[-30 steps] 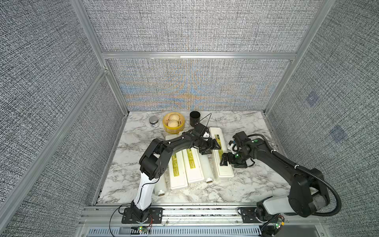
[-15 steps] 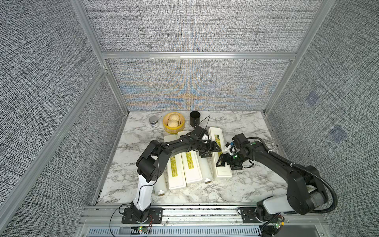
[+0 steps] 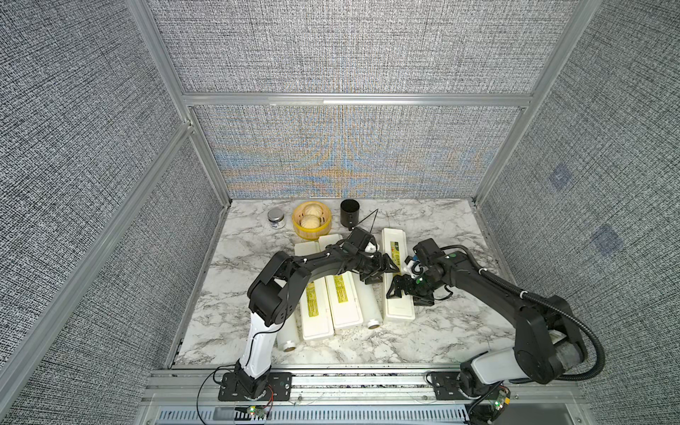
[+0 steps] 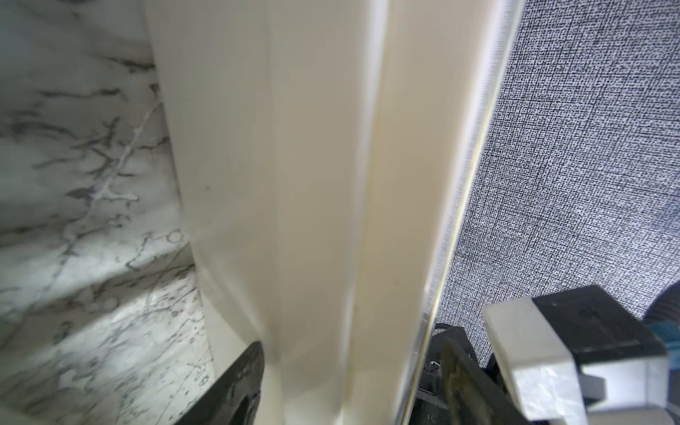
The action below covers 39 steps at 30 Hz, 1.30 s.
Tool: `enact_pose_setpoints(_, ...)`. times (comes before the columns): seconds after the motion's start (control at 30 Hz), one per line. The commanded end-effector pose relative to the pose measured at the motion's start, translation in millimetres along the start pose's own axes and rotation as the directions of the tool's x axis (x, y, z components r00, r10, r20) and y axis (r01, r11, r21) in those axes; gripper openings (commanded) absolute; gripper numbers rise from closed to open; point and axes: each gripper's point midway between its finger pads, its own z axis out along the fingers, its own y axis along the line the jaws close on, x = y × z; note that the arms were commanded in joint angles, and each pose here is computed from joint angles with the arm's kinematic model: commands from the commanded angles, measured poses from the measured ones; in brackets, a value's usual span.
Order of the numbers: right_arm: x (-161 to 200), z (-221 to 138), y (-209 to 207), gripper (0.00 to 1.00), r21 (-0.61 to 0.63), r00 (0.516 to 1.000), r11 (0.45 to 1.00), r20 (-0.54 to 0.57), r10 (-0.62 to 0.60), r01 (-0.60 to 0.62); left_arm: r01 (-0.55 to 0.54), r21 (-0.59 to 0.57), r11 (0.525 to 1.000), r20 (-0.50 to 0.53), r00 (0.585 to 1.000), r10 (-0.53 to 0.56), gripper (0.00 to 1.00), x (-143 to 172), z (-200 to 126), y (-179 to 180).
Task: Put plastic wrap rolls into dispensers
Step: Close the lid on the plastic wrap cutting box.
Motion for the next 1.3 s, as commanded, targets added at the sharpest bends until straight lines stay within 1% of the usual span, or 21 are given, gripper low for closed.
enact_pose_setpoints(0.0,-7.9,1.5,-13.2,0.95,0.084,0.999,0.996,0.039,-0.025,0.022,0.093,-0.138,0.986,-0.059,0.993,-0.102,0.73,20.2,9.8,45.2)
enact_pose_setpoints(0.13,-9.3,2.3,-13.2,0.97,0.070,0.999,0.997,0.041,-0.031,0.028,0.092,-0.176,0.980,-0.054,0.993,-0.103,0.71,18.8,8.3,56.8)
enact_pose_setpoints(0.3,-9.1,11.6,-13.1,0.98,0.039,1.000,0.999,0.029,-0.007,0.006,0.075,-0.266,0.961,-0.048,0.995,-0.091,0.70,18.1,1.8,74.4)
enact_pose_setpoints(0.5,-10.7,-1.6,-9.4,0.99,0.028,0.998,0.999,0.052,-0.025,0.023,0.085,-0.270,0.959,-0.042,0.994,-0.100,0.69,15.2,0.0,79.3)
enact_pose_setpoints(0.7,-8.1,-13.1,-2.9,0.99,-0.036,0.998,0.998,0.054,-0.041,0.043,0.100,-0.277,0.956,-0.032,0.993,-0.113,0.69,10.7,-4.1,86.3)
enact_pose_setpoints(0.9,-2.8,-11.9,-5.4,0.99,-0.036,0.999,0.999,0.034,-0.039,0.040,0.100,-0.271,0.957,-0.025,0.993,-0.111,0.68,5.6,-9.4,85.3)
enact_pose_setpoints(1.07,2.3,-7.3,-13.9,0.99,0.001,0.999,1.000,0.006,-0.031,0.031,0.094,-0.259,0.961,-0.029,0.994,-0.105,0.69,5.0,-10.1,81.1)
enact_pose_setpoints(1.27,4.3,-3.4,-10.5,0.99,-0.008,1.000,1.000,-0.004,-0.022,0.022,0.066,-0.243,0.968,-0.025,0.997,-0.074,0.72,0.5,-16.9,67.2)
